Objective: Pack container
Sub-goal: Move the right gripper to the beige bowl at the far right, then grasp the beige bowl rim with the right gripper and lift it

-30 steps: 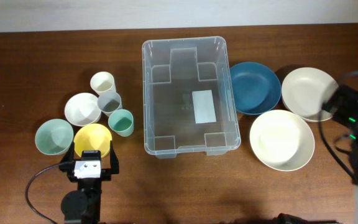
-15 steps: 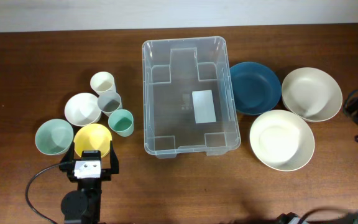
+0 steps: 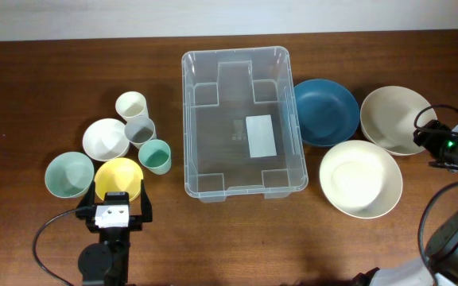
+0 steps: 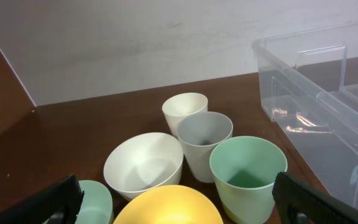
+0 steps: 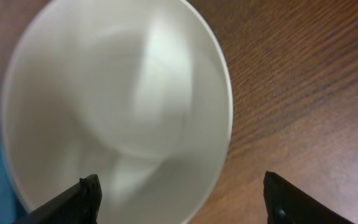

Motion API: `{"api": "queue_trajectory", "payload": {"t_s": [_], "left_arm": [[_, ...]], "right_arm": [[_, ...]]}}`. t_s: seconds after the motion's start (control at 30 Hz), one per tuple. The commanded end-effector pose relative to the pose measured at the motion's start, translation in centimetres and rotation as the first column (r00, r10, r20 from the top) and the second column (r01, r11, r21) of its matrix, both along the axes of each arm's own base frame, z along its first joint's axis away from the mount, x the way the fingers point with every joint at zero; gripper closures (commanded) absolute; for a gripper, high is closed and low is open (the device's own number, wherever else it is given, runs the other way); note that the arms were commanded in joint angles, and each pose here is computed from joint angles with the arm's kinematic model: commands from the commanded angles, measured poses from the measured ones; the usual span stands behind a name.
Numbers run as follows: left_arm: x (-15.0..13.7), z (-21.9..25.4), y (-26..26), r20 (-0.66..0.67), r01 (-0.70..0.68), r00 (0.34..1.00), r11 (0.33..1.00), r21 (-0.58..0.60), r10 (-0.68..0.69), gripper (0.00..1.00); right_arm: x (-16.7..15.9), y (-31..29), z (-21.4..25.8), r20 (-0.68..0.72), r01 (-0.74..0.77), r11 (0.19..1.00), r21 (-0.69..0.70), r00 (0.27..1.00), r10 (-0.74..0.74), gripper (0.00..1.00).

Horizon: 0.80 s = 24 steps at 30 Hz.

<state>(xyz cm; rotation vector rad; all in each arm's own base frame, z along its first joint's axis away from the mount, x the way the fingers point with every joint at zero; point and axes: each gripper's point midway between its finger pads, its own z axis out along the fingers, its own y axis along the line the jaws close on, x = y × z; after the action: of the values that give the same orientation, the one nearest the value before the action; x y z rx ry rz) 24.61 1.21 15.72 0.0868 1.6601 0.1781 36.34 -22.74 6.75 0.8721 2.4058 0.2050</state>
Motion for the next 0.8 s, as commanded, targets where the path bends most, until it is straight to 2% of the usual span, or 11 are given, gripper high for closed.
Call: {"api": "queue_trajectory", "payload": {"t_s": [0.0, 0.13, 0.37, 0.53, 0.77], "left_arm": [[0.0, -0.3, -0.3, 0.000, 0.016, 1.000, 1.000, 0.011, -0.016, 0.00], [0.0, -0.3, -0.3, 0.000, 0.016, 1.000, 1.000, 0.011, -0.016, 0.00], [0.0, -0.3, -0.3, 0.000, 0.016, 1.000, 1.000, 0.011, -0.016, 0.00], [0.0, -0.3, -0.3, 0.000, 0.016, 1.000, 1.000, 0.011, -0.016, 0.00], [0.0, -0.3, -0.3, 0.000, 0.016, 1.000, 1.000, 0.011, -0.016, 0.00]], "right_arm": [[0.2, 0.0, -1.4, -0.013, -0.012, 1.000, 0.006, 1.000, 0.012, 0.22], [0.3, -0.6, -2.2, -0.023, 0.001, 1.000, -0.011, 1.000, -0.001, 0.24], [1.2, -1.4, -2.0, 0.013, 0.002, 0.999, -0.040, 1.000, -0.002, 0.36], [1.3, -1.6, -2.3, 0.015, 0.006, 0.999, -0.042, 1.000, -0.005, 0.36], [1.1, -1.8, -5.2, -0.032, 0.014, 1.000, -0.028, 0.999, -0.015, 0.37]]}}
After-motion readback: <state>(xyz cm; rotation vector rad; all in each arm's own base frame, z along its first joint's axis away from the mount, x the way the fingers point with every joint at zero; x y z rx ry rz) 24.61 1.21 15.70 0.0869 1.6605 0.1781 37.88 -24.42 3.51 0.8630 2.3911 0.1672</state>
